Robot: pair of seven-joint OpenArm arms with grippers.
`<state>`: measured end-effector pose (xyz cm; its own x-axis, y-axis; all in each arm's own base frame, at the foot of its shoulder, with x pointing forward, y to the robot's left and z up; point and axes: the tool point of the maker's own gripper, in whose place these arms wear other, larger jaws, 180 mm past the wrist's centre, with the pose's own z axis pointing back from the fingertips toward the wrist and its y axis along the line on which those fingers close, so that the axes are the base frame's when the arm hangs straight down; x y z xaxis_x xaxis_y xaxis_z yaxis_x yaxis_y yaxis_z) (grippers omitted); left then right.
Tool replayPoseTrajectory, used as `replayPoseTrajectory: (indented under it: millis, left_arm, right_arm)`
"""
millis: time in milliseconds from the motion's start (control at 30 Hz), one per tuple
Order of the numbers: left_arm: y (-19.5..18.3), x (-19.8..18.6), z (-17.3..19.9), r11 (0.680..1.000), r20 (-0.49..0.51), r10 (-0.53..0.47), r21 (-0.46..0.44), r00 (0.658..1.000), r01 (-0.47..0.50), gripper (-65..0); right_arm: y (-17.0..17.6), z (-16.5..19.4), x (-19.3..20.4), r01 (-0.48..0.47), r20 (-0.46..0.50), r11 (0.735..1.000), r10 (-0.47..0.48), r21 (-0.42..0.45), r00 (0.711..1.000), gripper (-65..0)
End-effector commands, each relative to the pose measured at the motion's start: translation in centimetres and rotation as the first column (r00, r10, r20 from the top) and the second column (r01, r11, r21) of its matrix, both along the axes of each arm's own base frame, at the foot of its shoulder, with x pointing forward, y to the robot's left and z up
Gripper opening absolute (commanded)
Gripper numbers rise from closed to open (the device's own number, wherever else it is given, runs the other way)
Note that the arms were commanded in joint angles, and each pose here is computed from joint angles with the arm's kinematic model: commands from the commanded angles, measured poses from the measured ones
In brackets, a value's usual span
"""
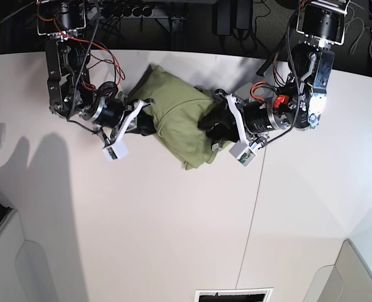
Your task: Layout the t-shirt on the table in an organized manner, then fold the t-shirt properly
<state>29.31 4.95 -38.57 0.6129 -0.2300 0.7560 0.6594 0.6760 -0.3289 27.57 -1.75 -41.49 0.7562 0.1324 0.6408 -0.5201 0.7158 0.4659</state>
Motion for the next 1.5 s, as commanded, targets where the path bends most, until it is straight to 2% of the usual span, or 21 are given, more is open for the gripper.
replayPoseTrajectory:
  millis: [0, 267, 467, 633, 767, 967, 1067, 1167, 1300, 1467]
  left_arm:
    - [-0.1, 1.3, 1.4, 1.0, 0.044, 0.006, -0.029, 0.999, -0.005, -43.1]
    - [0.2, 2.6, 1.6, 0.999, 0.048, 0.021, -0.039, 0.999, -0.019, -43.1]
    - [-0.4, 2.5, 2.6, 0.995, 0.04, 0.02, -0.097, 0.999, -0.016, -43.1]
    - [0.2, 2.0, 5.3, 0.994, 0.07, -0.025, -0.108, 0.997, 0.033, -43.1]
    - [1.5, 1.0, 6.7, 0.994, 0.082, -0.067, -0.081, 0.994, 0.074, -43.1]
    - [4.1, -1.9, 5.4, 0.996, 0.024, -0.086, -0.01, 0.996, 0.087, -43.1]
    - [5.8, -3.2, 5.3, 0.999, 0.013, -0.048, 0.002, 0.999, 0.048, -43.1]
    - [8.2, -4.0, 5.9, 0.999, 0.019, 0.034, -0.005, 0.999, -0.033, -43.1]
    - [11.0, -5.5, 5.9, 0.992, -0.004, 0.129, -0.007, 0.992, -0.129, -43.1]
    - [13.5, -7.1, 5.2, 0.98, -0.036, 0.199, 0.024, 0.979, -0.198, -43.1]
  right_arm:
    - [0.5, 0.9, -0.3, -0.014, 0.023, 1.0, 0.014, 0.021, 1.0, -65.0]
    - [1.5, 3.0, -3.8, -0.029, 0.054, 0.997, 0.025, 0.073, 0.998, -65.0]
    - [1.4, 3.3, -3.8, -0.027, 0.063, 0.997, 0.022, 0.072, 0.998, -65.0]
    - [-0.4, 4.0, -3.0, 0.009, 0.081, 0.999, -0.012, 0.038, 0.997, -65.0]
    - [-1.9, 4.4, -2.4, 0.052, 0.085, 0.998, -0.055, 0.037, 0.995, -65.0]
    - [-1.3, 4.5, -3.4, 0.046, 0.043, 0.994, -0.05, 0.095, 0.998, -65.0]
    - [-0.7, 4.2, -4.3, 0.043, 0.02, 0.992, -0.045, 0.116, 0.999, -65.0]
    - [0.5, 3.9, -5.3, 0.029, -0.004, 0.99, -0.029, 0.135, 1.0, -65.0]
    - [2.8, 3.8, -6.7, -0.007, -0.027, 0.985, 0.012, 0.171, 1.0, -65.0]
    - [5.0, 4.1, -7.6, -0.064, -0.025, 0.979, 0.07, 0.194, 0.997, -65.0]
